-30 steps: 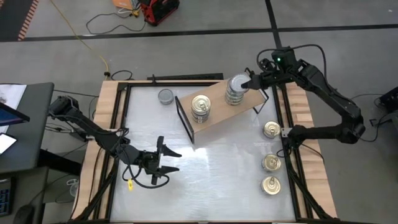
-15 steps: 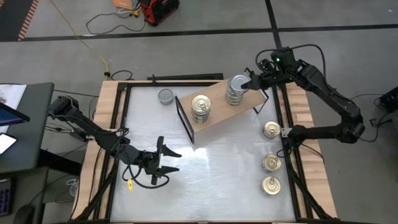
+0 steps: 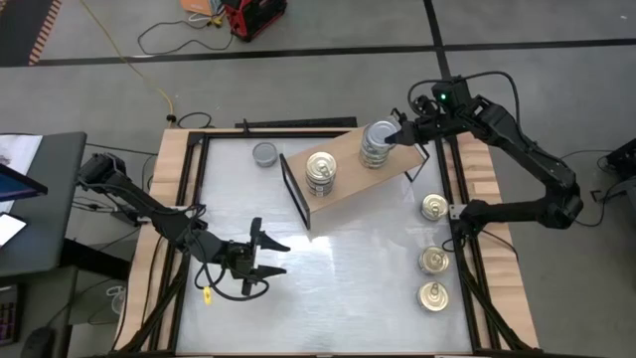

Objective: Stack canned seafood by type on shelf
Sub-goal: Stack the green tuna can on top of the green tuna can

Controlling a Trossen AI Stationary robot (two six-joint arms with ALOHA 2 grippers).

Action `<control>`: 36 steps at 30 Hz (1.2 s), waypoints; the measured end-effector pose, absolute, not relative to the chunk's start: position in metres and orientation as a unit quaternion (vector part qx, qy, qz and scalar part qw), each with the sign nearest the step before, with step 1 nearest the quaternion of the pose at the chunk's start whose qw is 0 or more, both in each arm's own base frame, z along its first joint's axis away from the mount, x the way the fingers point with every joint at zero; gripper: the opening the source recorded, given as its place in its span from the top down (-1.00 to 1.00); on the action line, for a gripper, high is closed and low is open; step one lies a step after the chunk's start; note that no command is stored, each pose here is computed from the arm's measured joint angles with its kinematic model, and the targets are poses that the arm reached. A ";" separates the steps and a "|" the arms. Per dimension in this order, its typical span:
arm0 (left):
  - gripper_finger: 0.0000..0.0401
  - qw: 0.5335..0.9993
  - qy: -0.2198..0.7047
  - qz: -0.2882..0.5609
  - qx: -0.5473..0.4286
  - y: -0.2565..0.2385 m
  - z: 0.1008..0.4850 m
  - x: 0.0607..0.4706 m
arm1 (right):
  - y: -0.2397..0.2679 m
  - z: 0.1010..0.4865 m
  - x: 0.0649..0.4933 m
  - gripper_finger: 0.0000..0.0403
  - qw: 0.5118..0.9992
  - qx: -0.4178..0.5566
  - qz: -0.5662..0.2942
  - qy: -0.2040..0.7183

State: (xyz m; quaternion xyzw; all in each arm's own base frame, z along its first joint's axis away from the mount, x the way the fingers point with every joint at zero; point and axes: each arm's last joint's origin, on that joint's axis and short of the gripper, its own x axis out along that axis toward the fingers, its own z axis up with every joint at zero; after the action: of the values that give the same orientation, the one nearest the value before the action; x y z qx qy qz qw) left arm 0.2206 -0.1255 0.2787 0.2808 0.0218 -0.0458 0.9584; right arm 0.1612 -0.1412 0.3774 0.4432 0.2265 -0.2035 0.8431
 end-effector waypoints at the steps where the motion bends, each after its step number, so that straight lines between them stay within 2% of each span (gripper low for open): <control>1: -0.23 0.958 0.020 -0.046 0.282 -0.126 0.279 0.221 | -0.141 0.378 0.161 -0.40 0.842 0.446 -0.204 0.225; 36: -0.23 0.959 0.016 -0.045 0.279 -0.125 0.282 0.218 | -0.143 0.377 0.155 -0.40 0.814 0.477 -0.253 0.214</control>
State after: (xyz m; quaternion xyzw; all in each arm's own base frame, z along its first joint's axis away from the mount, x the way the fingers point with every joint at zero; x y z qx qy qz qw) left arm 0.2176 -0.1247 0.2819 0.2791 0.0164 -0.0446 0.9591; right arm 0.1545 -0.1434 0.3770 0.4772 0.2141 -0.2527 0.8140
